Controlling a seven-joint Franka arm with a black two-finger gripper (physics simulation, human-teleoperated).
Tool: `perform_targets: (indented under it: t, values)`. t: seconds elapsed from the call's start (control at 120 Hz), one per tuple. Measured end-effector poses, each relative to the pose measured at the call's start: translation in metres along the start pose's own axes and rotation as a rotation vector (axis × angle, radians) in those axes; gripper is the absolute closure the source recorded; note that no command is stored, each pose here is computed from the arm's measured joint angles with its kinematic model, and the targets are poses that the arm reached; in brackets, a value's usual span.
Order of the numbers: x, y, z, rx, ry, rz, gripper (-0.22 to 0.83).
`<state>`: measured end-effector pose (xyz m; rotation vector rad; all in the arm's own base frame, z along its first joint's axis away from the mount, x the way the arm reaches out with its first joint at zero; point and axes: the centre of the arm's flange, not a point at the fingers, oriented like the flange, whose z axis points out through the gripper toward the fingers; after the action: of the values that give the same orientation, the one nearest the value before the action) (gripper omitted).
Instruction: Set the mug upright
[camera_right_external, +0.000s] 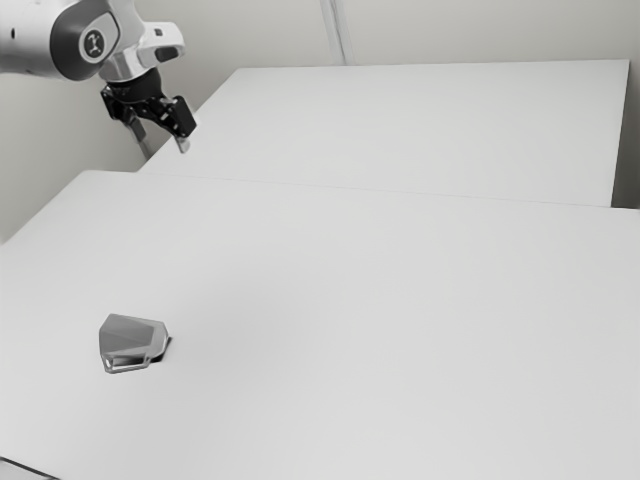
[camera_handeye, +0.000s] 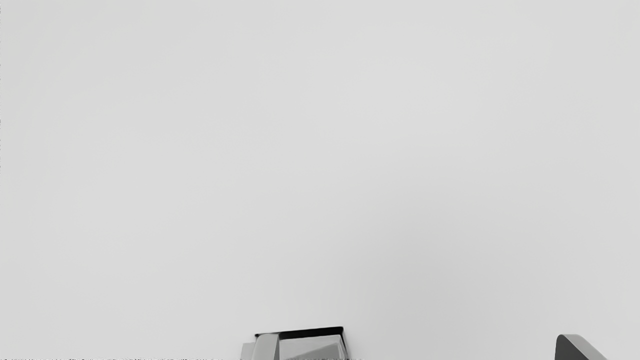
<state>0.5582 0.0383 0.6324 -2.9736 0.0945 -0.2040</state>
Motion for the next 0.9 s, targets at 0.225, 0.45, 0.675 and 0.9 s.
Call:
perform_targets:
  t: [0.225,0.45,0.675,0.9]
  values:
    - [-0.004,-0.007,0.012,-0.001,-0.027,-0.015,0.00]
    - [-0.028,-0.069,0.038,-0.108,-0.104,-0.175,0.00]
    - [-0.115,-0.198,0.100,-0.298,-0.275,-0.490,0.00]
    - [-0.196,-0.284,0.183,-0.473,-0.405,-0.673,0.00]
